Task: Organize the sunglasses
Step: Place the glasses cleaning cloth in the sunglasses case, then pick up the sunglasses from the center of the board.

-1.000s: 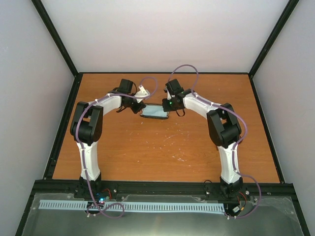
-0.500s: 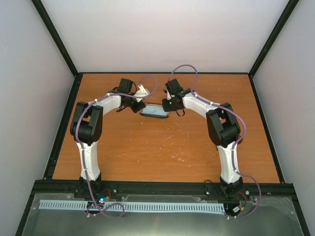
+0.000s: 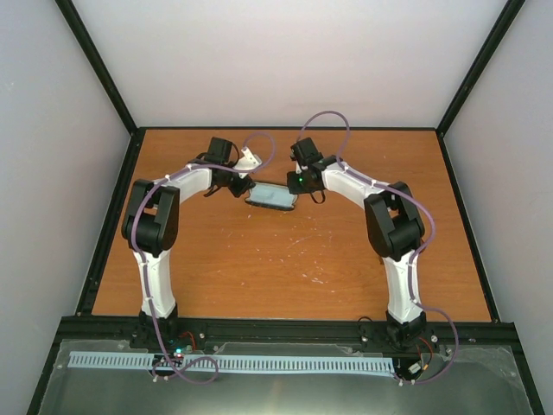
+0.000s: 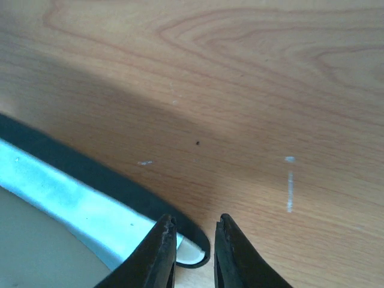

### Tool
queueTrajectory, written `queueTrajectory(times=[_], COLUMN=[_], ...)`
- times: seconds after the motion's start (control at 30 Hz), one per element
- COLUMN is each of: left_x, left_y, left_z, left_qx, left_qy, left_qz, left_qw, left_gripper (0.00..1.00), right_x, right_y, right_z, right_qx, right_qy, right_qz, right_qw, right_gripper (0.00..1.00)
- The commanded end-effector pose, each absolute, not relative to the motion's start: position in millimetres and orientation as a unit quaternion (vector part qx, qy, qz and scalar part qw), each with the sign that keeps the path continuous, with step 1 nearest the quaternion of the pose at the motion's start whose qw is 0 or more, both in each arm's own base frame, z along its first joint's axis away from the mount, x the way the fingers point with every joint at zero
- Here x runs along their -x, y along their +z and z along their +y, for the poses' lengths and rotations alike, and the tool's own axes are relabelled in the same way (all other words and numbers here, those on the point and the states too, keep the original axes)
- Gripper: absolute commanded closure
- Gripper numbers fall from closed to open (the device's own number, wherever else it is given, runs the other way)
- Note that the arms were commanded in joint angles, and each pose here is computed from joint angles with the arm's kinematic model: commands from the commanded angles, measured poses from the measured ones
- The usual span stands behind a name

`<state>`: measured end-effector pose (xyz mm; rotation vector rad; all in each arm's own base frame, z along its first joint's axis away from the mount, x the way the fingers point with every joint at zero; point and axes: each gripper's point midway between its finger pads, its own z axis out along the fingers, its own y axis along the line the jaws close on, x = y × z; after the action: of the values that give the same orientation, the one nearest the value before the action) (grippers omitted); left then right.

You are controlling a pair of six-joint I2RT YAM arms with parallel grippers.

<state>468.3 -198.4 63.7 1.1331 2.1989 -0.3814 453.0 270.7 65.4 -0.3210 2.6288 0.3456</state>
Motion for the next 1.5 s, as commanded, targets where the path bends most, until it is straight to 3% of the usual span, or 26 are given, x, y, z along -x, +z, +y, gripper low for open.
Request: queueTrajectory(times=[0.0, 0.03, 0.13, 0.33, 0.57, 0.73, 0.9, 1.23, 1.47], left_x=[-480, -481, -482, -480, -483, -490, -499, -499, -494], left_y=[108, 113, 128, 152, 165, 167, 171, 163, 156], left_z=[-195, -196, -195, -196, -194, -190, -170, -124, -115], left_qx=[-0.414, -0.412, -0.405, -0.393, -0.384, -0.382, -0.366, -0.332, -0.317], left_qy=[-0.13, -0.129, -0.128, -0.131, -0.127, -0.127, -0.126, -0.113, -0.113], left_qz=[0.821, 0.818, 0.811, 0.803, 0.802, 0.801, 0.803, 0.819, 0.83], left_qw=[0.371, 0.38, 0.402, 0.429, 0.44, 0.444, 0.453, 0.454, 0.445], left_gripper=[0.8, 0.8, 0.79, 0.76, 0.76, 0.76, 0.75, 0.75, 0.75], right_x=[-465, -466, -463, -444, -335, -250, -200, -191, -205], right_y=[128, 137, 166, 197, 171, 144, 120, 96, 92], right_z=[253, 248, 229, 158, 25, 7, 7, -8, -36], right_qx=[0.084, 0.077, 0.047, -0.08, -0.382, -0.507, -0.585, -0.632, -0.658], right_qy=[0.107, 0.102, 0.086, 0.046, -0.016, 0.014, 0.029, -0.007, -0.013], right_qz=[0.939, 0.936, 0.928, 0.922, 0.903, 0.857, 0.809, 0.775, 0.752], right_qw=[0.315, 0.327, 0.36, 0.375, 0.197, 0.086, 0.044, 0.022, 0.038], right_gripper=[0.78, 0.76, 0.58, 0.55, 0.58, 0.59, 0.58, 0.62, 0.58])
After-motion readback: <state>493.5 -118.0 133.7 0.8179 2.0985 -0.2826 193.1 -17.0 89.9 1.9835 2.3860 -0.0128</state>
